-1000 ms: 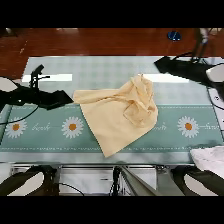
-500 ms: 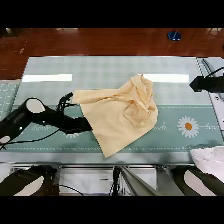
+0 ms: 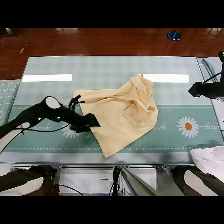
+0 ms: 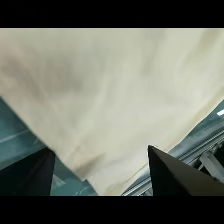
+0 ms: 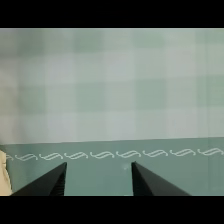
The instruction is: Fold the shirts.
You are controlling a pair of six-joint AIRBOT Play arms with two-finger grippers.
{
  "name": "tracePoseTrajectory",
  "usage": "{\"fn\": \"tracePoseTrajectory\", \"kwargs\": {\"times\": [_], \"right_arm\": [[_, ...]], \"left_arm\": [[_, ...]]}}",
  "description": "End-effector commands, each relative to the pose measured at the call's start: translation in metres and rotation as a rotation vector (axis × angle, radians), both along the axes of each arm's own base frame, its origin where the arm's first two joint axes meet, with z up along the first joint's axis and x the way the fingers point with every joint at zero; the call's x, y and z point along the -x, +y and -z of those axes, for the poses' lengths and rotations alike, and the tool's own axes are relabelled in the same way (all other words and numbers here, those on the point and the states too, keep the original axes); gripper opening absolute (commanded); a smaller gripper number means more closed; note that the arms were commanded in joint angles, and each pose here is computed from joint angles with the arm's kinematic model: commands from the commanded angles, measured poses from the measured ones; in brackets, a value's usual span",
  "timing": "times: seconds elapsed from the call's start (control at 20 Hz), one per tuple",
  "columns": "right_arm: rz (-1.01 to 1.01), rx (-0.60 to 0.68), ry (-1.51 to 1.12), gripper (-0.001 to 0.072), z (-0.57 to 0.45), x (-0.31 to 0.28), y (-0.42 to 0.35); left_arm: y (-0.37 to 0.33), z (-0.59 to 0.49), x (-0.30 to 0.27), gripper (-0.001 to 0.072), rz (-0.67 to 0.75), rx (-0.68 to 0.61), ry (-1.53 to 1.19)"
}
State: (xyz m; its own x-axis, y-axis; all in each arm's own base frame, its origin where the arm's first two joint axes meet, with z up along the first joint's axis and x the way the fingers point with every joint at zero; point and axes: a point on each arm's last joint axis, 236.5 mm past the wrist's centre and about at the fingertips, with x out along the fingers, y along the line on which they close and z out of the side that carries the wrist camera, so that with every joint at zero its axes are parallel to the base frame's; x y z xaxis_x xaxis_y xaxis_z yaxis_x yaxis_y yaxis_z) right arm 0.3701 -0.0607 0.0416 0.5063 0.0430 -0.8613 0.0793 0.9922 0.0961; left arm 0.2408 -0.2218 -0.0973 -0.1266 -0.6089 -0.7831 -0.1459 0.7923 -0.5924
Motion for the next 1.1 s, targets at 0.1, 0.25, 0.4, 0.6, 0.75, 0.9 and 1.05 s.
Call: {"fn": "tracePoseTrajectory", "kwargs": {"times": [0.1, 0.25, 0.4, 0.6, 0.75, 0.9, 1.05], "right_arm": [[-0.003, -0.024, 0.009, 0.0495, 0.001, 0.002, 0.005], [-0.004, -0.025, 0.013, 0.0495, 0.002, 0.003, 0.005], [-0.013, -0.03, 0.033, 0.0495, 0.004, 0.007, 0.007], [-0.073, -0.13, 0.053, 0.0529, 0.017, 0.003, 0.026], [-0.201, -0.439, 0.137, 0.0551, 0.043, 0.006, 0.072], [-0.32, -0.663, 0.273, 0.0552, 0.071, 0.024, 0.109], [-0.333, -0.816, 0.372, 0.0551, 0.091, 0.034, 0.126]], "left_arm": [[-0.012, 0.016, -0.031, 0.0714, 0.009, -0.008, 0.079], [-0.014, 0.025, -0.023, 0.0202, 0.08, -0.01, 0.201], [-0.009, 0.016, -0.024, 0.003, 0.178, 0.009, 0.167], [-0.012, -0.005, -0.026, 0.0028, 0.257, 0.046, 0.099], [-0.013, -0.017, -0.03, 0.0028, 0.275, 0.056, 0.05], [-0.013, -0.024, -0.032, 0.0028, 0.281, 0.061, 0.023], [-0.013, -0.028, -0.032, 0.0028, 0.287, 0.063, 0.008]]}}
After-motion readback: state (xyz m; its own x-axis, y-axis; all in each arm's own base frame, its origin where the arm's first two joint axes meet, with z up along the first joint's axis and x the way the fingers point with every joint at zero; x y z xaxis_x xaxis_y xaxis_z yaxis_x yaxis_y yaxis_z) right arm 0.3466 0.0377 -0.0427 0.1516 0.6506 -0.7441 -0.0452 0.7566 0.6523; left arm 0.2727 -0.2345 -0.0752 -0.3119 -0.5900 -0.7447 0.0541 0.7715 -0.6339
